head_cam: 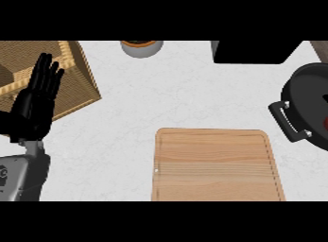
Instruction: Pick the bell pepper from the cutting board and place it in the pot
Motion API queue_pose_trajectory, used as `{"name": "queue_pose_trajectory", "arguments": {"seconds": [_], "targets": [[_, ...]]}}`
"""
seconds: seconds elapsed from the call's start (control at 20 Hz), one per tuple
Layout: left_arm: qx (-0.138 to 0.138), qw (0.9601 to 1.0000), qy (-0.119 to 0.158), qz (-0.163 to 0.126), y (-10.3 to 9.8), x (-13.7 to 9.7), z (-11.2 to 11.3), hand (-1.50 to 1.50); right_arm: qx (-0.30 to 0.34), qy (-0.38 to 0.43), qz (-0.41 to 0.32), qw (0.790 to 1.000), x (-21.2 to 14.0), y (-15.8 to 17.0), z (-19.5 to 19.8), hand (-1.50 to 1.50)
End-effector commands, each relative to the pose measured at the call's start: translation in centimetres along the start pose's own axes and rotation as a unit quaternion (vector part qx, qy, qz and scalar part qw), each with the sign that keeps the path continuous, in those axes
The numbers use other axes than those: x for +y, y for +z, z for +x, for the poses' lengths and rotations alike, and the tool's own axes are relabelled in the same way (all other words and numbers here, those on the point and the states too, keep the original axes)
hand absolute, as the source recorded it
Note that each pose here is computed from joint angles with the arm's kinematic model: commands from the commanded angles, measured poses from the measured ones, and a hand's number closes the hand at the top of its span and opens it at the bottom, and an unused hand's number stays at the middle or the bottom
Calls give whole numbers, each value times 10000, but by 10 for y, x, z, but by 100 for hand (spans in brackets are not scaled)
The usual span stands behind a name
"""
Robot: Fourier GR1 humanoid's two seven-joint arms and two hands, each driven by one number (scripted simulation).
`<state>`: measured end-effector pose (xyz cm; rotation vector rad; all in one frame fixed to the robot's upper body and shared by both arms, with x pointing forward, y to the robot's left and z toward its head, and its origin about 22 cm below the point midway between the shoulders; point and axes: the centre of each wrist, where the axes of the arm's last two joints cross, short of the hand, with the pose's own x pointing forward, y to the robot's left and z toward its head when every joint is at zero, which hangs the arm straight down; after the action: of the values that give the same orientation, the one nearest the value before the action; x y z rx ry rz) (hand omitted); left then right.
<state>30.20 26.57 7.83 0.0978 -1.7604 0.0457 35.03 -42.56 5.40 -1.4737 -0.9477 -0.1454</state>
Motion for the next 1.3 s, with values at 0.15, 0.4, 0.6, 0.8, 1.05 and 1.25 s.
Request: {"name": "queue_pose_trajectory", "arguments": {"seconds": [0.15, 0.4, 0.6, 0.8, 1.05, 1.25], "targets": [[20, 10000, -8, 7, 2, -12, 3, 0, 139, -1375, -659, 9882, -14, 0, 15, -150], [28, 9999, 15, 96, -8, -5, 6, 0, 455, -2341, -1047, 9655, -12, 13, 3, -150], [-19, 9996, -169, 225, 11, -6, 0, 0, 309, -2486, -1321, 9591, -49, 6, -25, -150], [-28, 9999, -62, 138, 12, 8, -10, 0, 283, -2724, -1559, 9491, -76, 20, -59, -150], [37, 10000, -68, 46, -1, -3, -1, 0, 333, -2833, -1802, 9414, -106, 33, -99, -150], [-49, 9999, -34, 126, -6, 13, -7, 0, 228, -2697, -1917, 9434, -134, 36, -159, -150]]}}
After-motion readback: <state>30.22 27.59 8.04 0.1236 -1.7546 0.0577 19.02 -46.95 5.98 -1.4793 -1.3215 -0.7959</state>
